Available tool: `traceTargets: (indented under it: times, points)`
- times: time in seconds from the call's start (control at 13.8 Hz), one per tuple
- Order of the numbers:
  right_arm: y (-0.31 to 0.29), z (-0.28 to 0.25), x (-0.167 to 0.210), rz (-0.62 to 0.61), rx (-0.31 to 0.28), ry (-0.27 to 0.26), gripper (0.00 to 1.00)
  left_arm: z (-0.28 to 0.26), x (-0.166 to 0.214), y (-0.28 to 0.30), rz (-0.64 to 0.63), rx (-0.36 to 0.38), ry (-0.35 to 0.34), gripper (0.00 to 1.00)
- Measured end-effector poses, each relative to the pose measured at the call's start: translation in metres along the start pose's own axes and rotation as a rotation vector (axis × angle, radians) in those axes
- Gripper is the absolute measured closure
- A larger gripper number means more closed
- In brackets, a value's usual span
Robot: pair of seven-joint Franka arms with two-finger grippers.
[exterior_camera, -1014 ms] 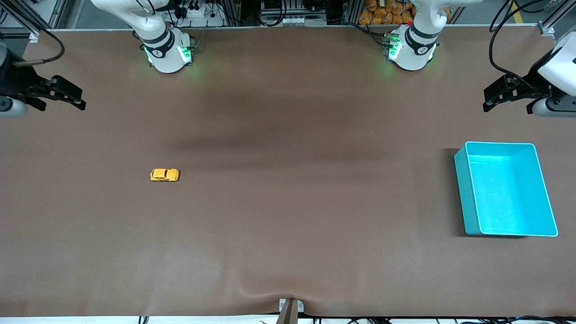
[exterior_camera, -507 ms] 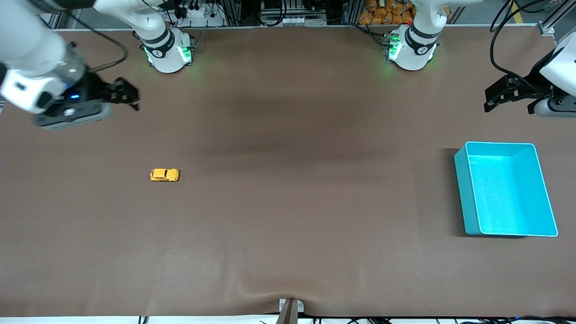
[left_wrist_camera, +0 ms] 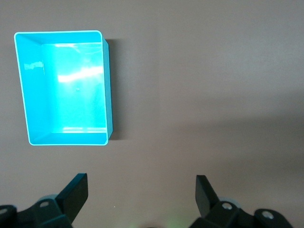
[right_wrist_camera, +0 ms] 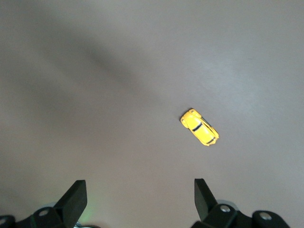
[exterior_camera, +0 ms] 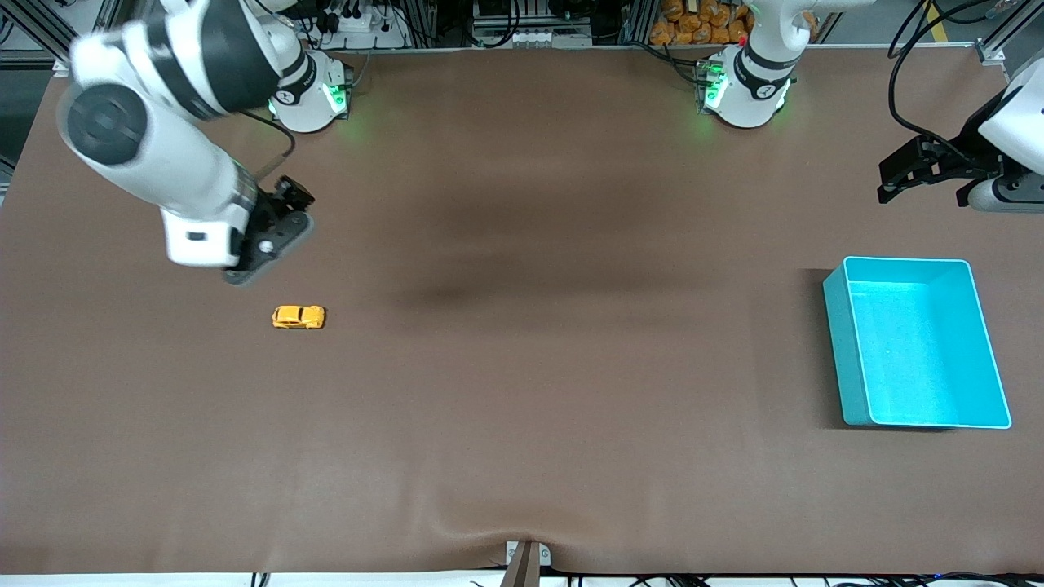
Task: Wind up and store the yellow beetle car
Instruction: 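Reach the right gripper down over the yellow beetle car, then close the right gripper on the yellow car's body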
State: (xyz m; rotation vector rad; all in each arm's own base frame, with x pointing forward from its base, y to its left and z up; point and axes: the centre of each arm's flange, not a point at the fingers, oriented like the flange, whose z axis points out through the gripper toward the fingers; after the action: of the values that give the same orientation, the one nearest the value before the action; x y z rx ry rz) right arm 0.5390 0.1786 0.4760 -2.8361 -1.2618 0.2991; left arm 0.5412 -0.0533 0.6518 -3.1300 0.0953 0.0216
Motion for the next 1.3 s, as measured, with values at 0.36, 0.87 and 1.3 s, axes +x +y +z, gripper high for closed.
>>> traceTargets:
  times: [0.36, 0.87, 1.3]
  points:
    - [0.002, 0.060, 0.001, -0.210, -0.011, 0.002, 0.00, 0.000, 0.000, -0.001, -0.002, 0.000, -0.001, 0.00]
    - [0.035, 0.135, -0.015, -0.493, -0.043, -0.014, 0.00, 0.001, 0.000, -0.002, -0.004, 0.000, -0.003, 0.00]
    - [0.066, 0.165, -0.032, -0.662, -0.149, -0.015, 0.00, 0.001, 0.000, -0.003, -0.006, 0.000, -0.003, 0.00]
